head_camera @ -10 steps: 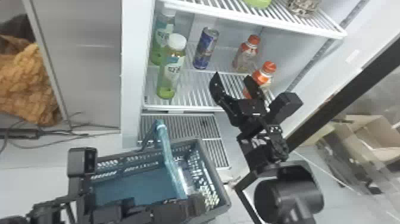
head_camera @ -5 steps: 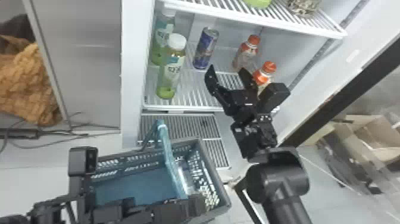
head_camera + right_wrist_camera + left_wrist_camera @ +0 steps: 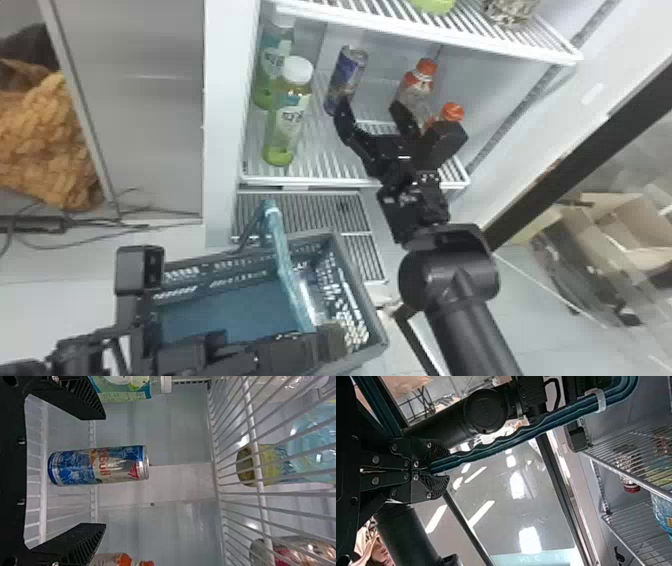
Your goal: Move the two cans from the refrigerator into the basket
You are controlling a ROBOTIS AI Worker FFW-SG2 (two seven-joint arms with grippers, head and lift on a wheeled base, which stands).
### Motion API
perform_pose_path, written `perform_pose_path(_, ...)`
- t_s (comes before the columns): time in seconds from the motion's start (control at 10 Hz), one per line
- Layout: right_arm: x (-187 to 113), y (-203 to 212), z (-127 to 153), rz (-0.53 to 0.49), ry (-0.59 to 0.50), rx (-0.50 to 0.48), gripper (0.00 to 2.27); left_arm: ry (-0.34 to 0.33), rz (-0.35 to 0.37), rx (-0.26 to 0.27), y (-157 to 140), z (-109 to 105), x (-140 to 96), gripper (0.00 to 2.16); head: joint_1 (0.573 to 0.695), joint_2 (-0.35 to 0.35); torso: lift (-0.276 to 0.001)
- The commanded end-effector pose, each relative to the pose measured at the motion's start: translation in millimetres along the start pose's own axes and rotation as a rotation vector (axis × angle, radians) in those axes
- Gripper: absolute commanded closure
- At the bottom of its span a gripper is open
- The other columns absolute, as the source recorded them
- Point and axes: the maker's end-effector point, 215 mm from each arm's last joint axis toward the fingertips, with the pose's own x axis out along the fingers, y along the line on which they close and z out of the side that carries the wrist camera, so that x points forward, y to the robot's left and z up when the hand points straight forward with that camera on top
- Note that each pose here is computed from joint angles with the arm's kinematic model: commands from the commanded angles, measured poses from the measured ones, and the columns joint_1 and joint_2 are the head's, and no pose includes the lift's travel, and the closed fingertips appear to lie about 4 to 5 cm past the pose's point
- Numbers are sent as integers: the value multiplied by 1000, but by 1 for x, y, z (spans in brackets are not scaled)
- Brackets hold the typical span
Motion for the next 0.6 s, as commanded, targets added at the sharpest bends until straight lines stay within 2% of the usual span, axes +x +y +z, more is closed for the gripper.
perform_pose_path(0.0, 8, 0, -4, 1, 8, -1, 30, -1, -1, 0, 0, 0, 0, 1161, 695, -350, -276)
perform_pose_path(0.5, 32, 4, -11, 7, 31, -14, 32, -3, -2, 4, -1, 2, 1, 1161, 695, -350, -276)
